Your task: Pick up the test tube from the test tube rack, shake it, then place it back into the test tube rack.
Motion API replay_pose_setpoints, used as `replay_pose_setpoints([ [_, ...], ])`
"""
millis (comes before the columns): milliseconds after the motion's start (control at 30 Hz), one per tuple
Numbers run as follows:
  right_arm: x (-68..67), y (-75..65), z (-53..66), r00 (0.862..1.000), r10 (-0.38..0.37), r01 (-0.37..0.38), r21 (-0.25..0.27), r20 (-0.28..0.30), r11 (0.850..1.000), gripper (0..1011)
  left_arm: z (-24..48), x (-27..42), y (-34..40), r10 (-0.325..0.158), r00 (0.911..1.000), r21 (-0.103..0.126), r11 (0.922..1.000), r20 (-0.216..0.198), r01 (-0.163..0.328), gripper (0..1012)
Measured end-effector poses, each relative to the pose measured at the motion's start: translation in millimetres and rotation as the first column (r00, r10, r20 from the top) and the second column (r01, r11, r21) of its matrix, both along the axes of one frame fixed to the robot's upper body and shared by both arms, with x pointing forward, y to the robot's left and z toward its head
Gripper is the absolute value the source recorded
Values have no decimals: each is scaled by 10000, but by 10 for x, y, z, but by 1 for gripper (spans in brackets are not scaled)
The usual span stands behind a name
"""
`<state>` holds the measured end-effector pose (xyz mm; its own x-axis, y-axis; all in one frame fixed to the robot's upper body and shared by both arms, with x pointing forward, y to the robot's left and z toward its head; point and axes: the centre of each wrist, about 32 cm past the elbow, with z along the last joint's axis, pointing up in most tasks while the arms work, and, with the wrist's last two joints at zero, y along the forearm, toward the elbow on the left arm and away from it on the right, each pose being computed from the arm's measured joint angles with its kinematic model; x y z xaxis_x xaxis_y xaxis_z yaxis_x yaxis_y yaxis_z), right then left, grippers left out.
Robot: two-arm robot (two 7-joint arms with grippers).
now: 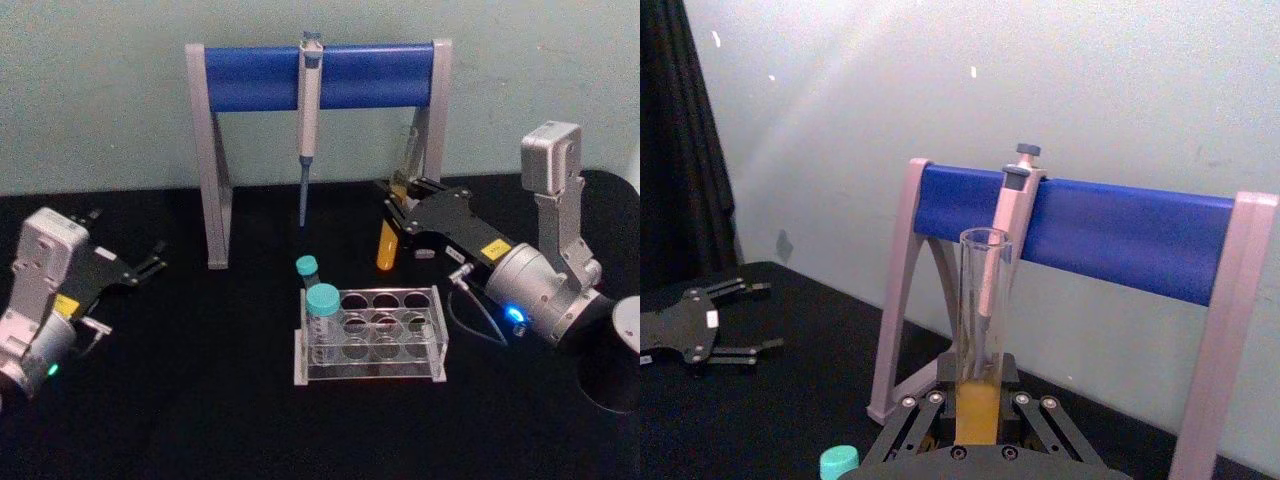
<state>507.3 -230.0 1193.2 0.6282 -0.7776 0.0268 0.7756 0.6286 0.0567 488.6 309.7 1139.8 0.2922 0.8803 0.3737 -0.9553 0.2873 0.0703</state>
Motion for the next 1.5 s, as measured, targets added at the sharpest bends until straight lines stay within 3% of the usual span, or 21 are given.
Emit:
replay_pose_setpoints([
  [1500,-25,-26,6,10000,83,-83,-21,-31,10000,225,0,0,0,0,10000,0,10000,-1,0,1001],
])
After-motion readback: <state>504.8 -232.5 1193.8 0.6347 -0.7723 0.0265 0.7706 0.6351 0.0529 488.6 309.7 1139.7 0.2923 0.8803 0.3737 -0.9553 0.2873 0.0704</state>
